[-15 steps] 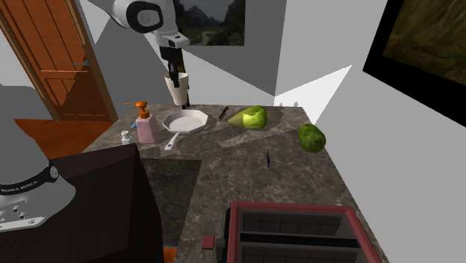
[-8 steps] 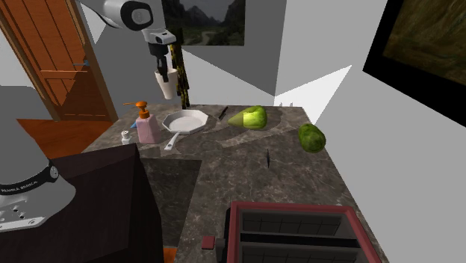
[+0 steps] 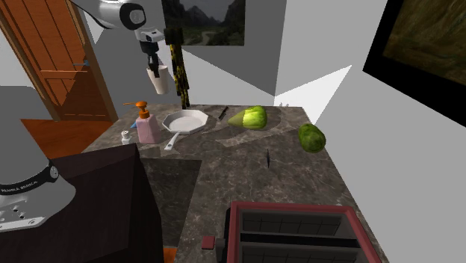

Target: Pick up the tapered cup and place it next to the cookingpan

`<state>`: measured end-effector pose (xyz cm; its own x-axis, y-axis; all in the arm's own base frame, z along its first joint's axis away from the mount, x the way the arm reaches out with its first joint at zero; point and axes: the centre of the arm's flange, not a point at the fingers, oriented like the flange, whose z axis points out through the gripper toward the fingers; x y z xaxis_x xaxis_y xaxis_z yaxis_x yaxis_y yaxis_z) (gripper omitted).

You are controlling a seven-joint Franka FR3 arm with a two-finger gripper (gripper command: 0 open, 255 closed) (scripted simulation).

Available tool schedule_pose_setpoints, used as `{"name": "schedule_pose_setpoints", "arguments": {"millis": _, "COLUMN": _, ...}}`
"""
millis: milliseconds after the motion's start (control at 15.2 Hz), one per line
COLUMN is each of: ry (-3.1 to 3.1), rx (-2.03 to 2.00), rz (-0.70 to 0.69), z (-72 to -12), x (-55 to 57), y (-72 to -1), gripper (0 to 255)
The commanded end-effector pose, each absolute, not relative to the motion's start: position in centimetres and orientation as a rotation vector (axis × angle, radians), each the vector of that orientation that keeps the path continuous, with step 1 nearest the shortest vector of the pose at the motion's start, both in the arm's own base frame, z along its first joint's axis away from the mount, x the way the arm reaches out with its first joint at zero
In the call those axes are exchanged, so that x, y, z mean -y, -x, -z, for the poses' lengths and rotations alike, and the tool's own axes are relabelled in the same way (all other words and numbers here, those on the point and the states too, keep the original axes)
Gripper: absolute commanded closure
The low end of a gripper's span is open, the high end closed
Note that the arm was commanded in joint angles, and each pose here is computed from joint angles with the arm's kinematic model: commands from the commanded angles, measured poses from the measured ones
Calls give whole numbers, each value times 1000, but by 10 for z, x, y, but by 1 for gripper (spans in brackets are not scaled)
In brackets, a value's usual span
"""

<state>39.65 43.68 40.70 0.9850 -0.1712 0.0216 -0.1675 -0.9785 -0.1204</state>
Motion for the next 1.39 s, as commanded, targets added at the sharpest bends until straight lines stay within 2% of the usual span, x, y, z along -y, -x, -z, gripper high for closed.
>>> {"name": "schedule_pose_setpoints", "arguments": {"millis": 0, "ry": 3011, "rx": -260, "rz": 48, "z": -408, "x": -462, "y": -383, "gripper": 255}}
{"name": "schedule_pose_setpoints", "arguments": {"millis": 396, "ry": 3011, "rx": -260, "rz": 48, "z": -408, "x": -536, "y": -353, "gripper": 255}}
{"name": "schedule_pose_setpoints", "arguments": {"millis": 1320, "ry": 3011, "rx": -260, "rz": 48, "z": -334, "x": -536, "y": -353, "gripper": 255}}
